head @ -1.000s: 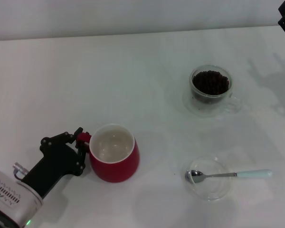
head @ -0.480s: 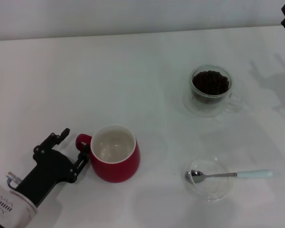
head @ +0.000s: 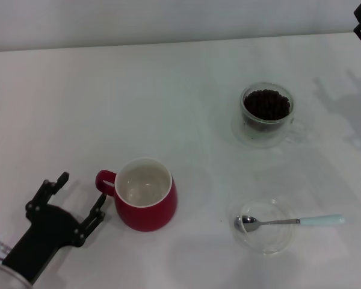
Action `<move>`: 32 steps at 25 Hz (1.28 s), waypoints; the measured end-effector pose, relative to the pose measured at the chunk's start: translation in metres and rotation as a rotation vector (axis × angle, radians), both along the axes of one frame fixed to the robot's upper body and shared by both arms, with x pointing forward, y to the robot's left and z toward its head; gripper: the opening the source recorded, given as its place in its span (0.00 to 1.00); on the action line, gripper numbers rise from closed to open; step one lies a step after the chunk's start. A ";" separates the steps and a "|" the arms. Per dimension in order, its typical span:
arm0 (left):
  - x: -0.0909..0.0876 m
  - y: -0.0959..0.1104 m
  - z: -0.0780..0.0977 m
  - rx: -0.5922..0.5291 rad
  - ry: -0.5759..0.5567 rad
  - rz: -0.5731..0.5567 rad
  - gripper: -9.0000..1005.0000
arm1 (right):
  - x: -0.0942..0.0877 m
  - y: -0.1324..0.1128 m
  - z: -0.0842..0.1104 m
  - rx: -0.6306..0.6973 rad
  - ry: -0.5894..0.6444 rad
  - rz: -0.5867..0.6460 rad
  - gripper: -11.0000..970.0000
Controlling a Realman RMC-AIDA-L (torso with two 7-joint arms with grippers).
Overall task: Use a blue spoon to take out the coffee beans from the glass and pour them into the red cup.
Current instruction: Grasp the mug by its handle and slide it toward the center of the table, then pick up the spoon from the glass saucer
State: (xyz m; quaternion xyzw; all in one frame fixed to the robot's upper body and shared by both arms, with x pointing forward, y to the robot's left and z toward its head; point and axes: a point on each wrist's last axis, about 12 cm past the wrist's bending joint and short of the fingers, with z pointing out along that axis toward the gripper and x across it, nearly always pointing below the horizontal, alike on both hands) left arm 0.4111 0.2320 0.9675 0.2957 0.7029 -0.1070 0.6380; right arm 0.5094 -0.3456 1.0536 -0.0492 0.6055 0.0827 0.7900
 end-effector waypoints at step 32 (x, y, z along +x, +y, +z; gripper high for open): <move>0.057 0.086 0.039 -0.547 -0.130 0.616 0.79 | -0.147 -0.029 -0.039 0.636 0.482 0.370 0.90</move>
